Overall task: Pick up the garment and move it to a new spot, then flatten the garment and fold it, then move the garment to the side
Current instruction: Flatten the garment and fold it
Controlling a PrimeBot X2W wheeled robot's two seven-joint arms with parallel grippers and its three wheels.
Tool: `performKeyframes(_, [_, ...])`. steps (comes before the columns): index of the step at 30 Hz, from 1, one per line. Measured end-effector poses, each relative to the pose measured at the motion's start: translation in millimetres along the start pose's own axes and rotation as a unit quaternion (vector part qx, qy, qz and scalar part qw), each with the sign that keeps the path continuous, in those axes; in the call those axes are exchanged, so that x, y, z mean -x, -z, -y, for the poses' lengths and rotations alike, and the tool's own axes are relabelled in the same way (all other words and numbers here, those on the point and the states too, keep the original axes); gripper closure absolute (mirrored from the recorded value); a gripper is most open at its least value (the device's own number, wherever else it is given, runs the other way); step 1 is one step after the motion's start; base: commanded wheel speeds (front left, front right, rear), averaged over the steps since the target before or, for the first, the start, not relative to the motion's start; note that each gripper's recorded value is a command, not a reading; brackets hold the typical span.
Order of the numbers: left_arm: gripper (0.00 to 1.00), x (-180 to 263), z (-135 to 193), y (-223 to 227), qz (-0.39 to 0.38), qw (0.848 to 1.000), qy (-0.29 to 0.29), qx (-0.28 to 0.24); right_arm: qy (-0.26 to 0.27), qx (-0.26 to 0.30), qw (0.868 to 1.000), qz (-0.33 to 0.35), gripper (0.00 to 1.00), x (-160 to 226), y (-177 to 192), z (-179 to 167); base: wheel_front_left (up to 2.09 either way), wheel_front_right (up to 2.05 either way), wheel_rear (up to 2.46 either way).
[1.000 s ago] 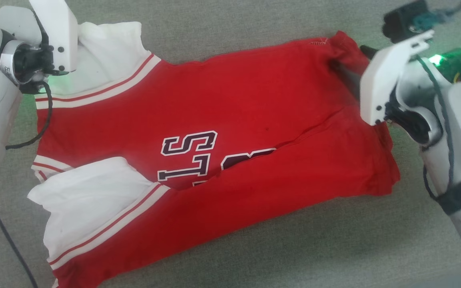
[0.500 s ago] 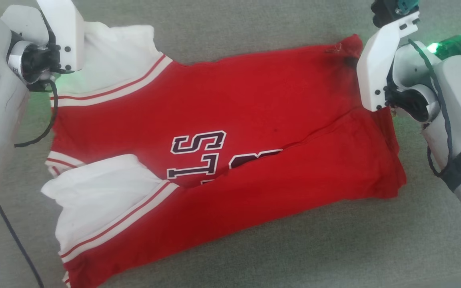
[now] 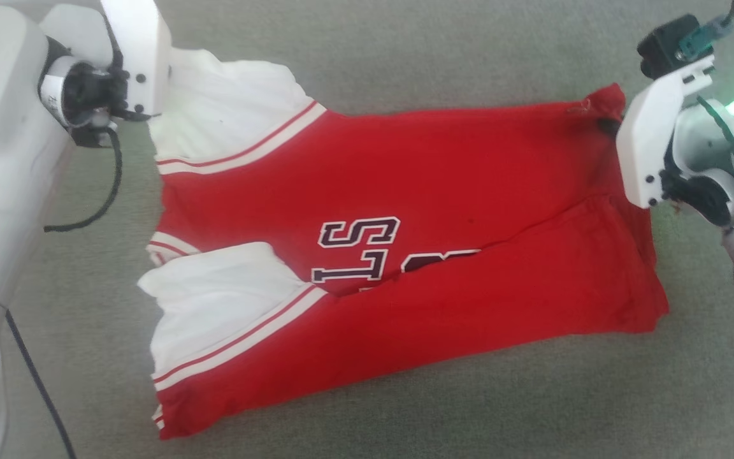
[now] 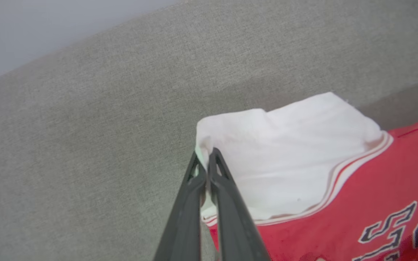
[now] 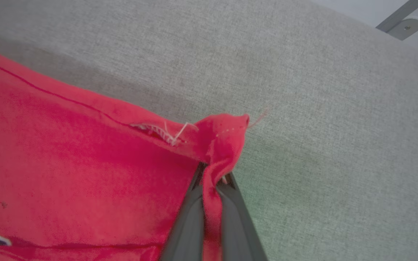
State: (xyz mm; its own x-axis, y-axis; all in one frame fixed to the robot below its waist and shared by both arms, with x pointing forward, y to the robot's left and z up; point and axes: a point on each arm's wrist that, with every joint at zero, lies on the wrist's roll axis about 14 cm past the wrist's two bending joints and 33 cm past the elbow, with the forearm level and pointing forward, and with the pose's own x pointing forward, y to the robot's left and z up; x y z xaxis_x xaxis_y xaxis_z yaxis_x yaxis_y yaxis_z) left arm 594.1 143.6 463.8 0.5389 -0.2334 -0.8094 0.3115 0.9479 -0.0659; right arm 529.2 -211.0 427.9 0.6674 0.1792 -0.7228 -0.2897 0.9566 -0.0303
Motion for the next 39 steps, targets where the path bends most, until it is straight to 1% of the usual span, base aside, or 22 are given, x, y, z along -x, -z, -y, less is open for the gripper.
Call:
performKeyframes(4, [1.0, 24.0, 0.7, 3.9, -0.001, 1.0, -0.006, -0.001, -0.011, 0.012, 1.0, 0.005, 1.0, 12.2, -3.2, -7.3, 0.0, 0.0, 0.0])
performKeyframes(11, [1.0, 61.5, 14.5, 32.2, -0.026, 1.0, -0.007, -0.006, -0.026, 0.028, 0.999, -0.002, 1.0, 39.7, 4.9, -14.4, 0.0, 0.0, 0.0])
performKeyframes(18, [1.0, 87.3, 33.8, 85.4, -0.072, 0.997, 0.006, 0.002, -0.042, 0.028, 0.998, -0.04, 1.0, 58.2, 38.8, -20.3, 0.0, 0.0, 0.0])
performKeyframes(23, [1.0, 94.0, 43.5, 126.3, -0.112, 0.994, 0.011, 0.016, -0.052, 0.013, 0.996, -0.073, 1.0, 65.3, 69.3, -24.5, 0.0, 0.0, 0.0])
performKeyframes(27, [1.0, 91.4, 50.4, 156.1, -0.144, 0.989, 0.022, 0.035, -0.052, -0.002, 0.994, -0.098, 1.0, 67.6, 91.8, -26.3, 0.0, 0.0, 0.0])
performKeyframes(34, [1.0, 75.0, 51.8, 182.9, -0.16, 0.985, 0.026, 0.06, -0.051, -0.02, 0.993, -0.104, 0.99, 62.3, 102.4, -35.4, 0.0, 0.0, 0.0])
performKeyframes(35, [1.0, 72.7, 52.7, 184.5, -0.158, 0.985, 0.028, 0.065, -0.05, -0.022, 0.993, -0.104, 0.73, 61.8, 103.3, -36.6, 0.0, 0.0, 0.0])
performKeyframes(36, [0.88, 71.1, 52.5, 185.8, -0.157, 0.985, 0.029, 0.068, -0.051, -0.023, 0.993, -0.103, 0.6, 61.6, 103.3, -38.4, 0.0, 0.0, 0.0])
performKeyframes(37, [0.6, 70.1, 52.3, 185.6, -0.151, 0.986, 0.03, 0.067, -0.05, -0.021, 0.993, -0.101, 0.24, 61.7, 102.5, -39.8, 0.0, 0.0, 0.0])
performKeyframes(38, [0.44, 69.1, 51.5, 185.5, -0.146, 0.986, 0.029, 0.069, -0.049, -0.022, 0.994, -0.097, 0.0, 61.8, 101.2, -40.8, 0.0, 0.0, 0.0])
performKeyframes(39, [0.2, 68.4, 51.3, 184.8, -0.139, 0.987, 0.029, 0.071, -0.049, -0.024, 0.994, -0.095, 0.0, 62.0, 100.7, -41.5, 0.0, 0.0, 0.0])
